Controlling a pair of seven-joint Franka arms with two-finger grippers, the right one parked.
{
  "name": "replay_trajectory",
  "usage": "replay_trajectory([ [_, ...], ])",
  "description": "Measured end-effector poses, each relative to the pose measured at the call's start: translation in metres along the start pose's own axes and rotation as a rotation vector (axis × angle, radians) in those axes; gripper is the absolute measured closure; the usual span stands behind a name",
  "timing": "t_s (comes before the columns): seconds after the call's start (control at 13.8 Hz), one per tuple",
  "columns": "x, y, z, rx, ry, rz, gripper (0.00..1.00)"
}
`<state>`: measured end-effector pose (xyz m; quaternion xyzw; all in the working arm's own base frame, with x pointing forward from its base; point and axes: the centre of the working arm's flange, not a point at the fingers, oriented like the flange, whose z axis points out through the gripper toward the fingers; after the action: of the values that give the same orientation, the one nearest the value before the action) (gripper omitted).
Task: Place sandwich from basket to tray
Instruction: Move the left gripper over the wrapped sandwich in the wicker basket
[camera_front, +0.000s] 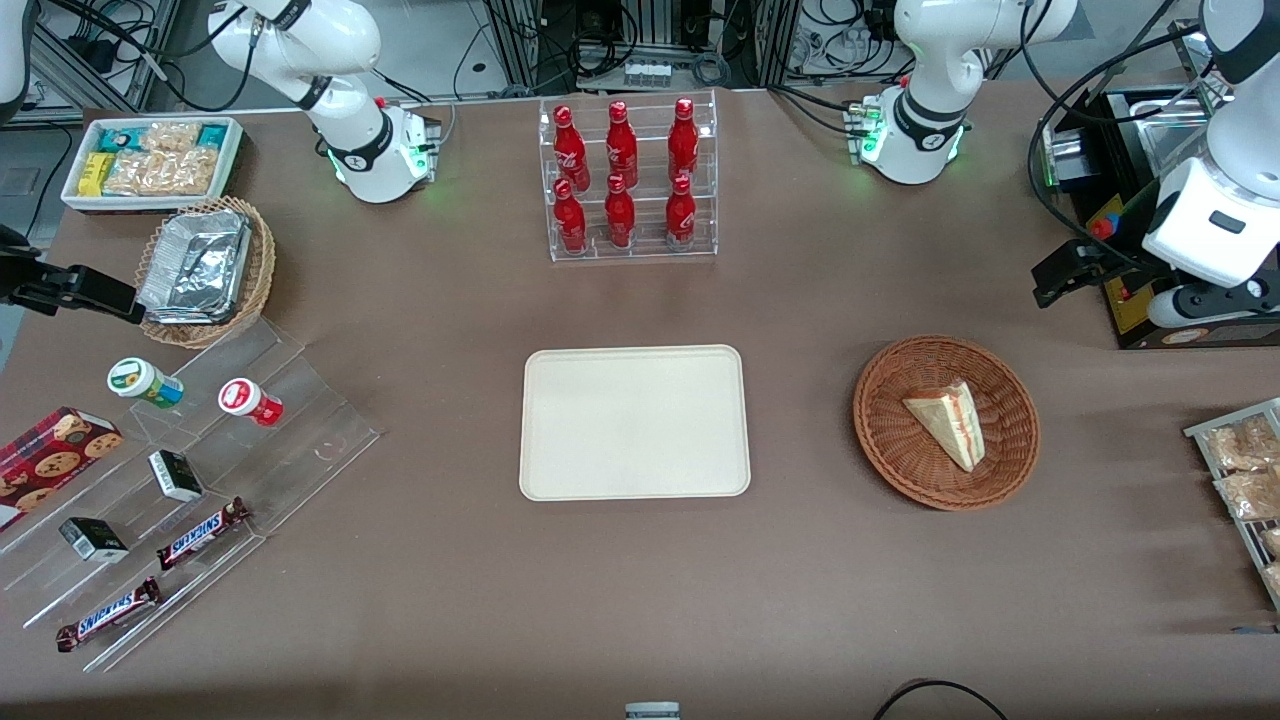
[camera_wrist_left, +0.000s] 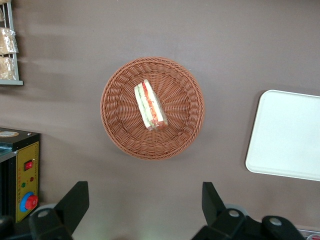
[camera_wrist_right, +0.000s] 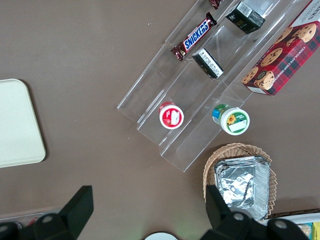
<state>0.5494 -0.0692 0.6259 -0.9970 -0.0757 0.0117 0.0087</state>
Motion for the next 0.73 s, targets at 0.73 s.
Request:
replay_trajectory([
  [0.73,0.026,-0.003,0.068,0.013,-0.066,0.011,0.0],
])
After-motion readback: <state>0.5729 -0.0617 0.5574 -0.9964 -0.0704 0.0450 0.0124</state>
